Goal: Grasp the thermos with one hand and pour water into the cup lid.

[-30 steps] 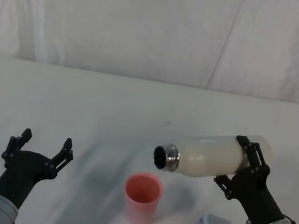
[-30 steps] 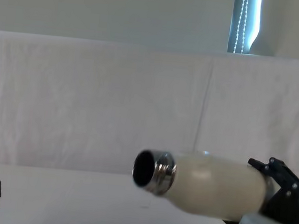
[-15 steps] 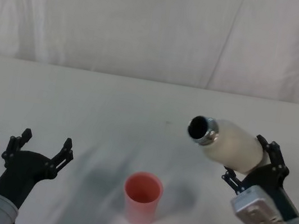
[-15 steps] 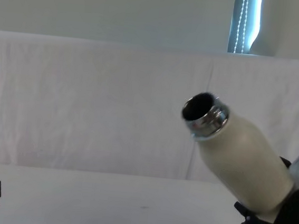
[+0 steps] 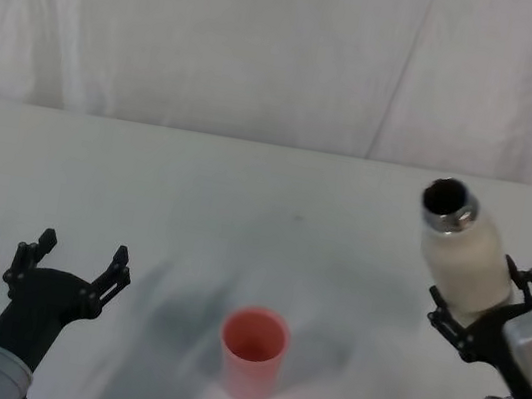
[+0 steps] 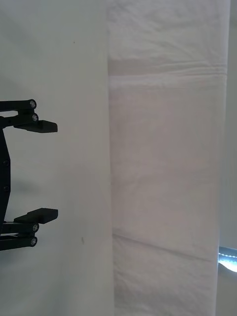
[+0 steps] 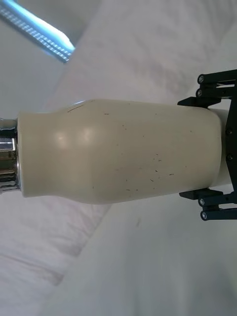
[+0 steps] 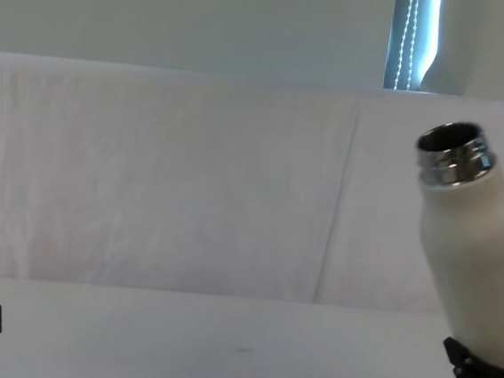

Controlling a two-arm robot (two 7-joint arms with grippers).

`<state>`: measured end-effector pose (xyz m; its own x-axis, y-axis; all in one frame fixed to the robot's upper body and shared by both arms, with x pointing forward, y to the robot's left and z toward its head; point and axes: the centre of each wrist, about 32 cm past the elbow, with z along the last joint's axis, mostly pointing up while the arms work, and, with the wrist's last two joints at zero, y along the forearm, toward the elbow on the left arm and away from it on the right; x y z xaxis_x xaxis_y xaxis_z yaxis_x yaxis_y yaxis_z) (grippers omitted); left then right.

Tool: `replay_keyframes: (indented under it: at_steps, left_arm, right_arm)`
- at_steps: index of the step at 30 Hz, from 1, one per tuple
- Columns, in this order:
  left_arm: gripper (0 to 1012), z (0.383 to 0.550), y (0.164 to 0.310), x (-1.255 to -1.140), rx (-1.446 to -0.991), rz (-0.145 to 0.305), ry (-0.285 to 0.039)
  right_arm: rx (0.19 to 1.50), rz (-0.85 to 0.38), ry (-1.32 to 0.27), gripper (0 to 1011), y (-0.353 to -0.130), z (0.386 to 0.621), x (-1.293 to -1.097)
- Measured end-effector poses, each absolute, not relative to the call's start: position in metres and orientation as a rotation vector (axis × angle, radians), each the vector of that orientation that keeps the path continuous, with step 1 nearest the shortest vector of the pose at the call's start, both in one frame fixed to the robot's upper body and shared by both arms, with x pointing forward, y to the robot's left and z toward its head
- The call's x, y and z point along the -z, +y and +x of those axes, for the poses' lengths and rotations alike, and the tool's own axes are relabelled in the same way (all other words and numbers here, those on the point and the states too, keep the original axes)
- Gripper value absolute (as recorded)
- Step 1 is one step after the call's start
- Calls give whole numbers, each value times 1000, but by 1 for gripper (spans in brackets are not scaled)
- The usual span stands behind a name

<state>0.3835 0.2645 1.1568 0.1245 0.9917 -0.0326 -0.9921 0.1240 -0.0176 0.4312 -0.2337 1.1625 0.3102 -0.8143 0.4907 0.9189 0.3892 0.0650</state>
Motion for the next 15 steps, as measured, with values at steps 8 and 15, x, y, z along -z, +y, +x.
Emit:
replay_keyframes:
  at_steps: [8, 15]
  left_arm:
    - [1001, 383, 265, -1157, -1446, -38, 14]
    - [1001, 384, 265, -1157, -1446, -38, 14]
  right_arm:
    - [1212, -168, -365, 960, -245, 428, -1161]
    - [1247, -89, -253, 960, -252, 425, -1158]
